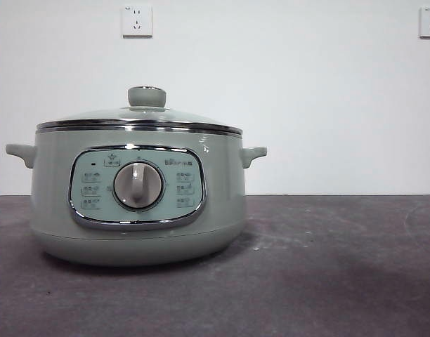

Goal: Pick up the potato,open the lid,put the potato in the pot,close the lid

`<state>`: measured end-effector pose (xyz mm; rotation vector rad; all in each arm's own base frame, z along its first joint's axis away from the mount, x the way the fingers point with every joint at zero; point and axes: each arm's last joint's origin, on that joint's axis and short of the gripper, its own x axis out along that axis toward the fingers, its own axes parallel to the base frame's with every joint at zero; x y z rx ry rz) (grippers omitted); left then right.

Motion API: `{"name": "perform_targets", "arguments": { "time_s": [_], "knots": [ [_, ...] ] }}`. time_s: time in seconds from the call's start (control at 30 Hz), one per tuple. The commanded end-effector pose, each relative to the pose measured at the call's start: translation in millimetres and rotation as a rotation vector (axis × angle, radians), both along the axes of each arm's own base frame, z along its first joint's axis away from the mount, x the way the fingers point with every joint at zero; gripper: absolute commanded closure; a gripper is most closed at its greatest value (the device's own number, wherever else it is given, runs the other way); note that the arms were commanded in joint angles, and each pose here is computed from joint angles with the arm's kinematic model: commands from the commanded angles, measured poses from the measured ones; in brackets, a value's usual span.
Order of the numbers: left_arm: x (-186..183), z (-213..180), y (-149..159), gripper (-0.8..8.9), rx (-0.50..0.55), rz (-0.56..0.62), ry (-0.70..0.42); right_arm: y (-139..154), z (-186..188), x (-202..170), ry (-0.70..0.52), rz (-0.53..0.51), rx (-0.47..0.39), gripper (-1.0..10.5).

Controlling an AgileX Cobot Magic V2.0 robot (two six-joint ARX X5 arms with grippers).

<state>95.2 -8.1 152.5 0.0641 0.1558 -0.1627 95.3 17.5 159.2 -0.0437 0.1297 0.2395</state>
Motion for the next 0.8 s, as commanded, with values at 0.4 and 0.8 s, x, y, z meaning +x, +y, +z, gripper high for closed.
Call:
{"name": "perform_targets", "arguments": {
  "time_s": [0.4, 0.8],
  "knots": [
    [0.6, -4.7, 0.2, 8.17, 0.009, 0.000, 0.009, -0.2, -10.7, -0.9, 0.058, -0.018, 0.082, 9.5],
    [0.6, -4.7, 0.2, 8.17, 0.009, 0.000, 0.009, -0.3, -10.5, -0.9, 0.057, -0.020, 0.082, 9.5]
  ]
}}
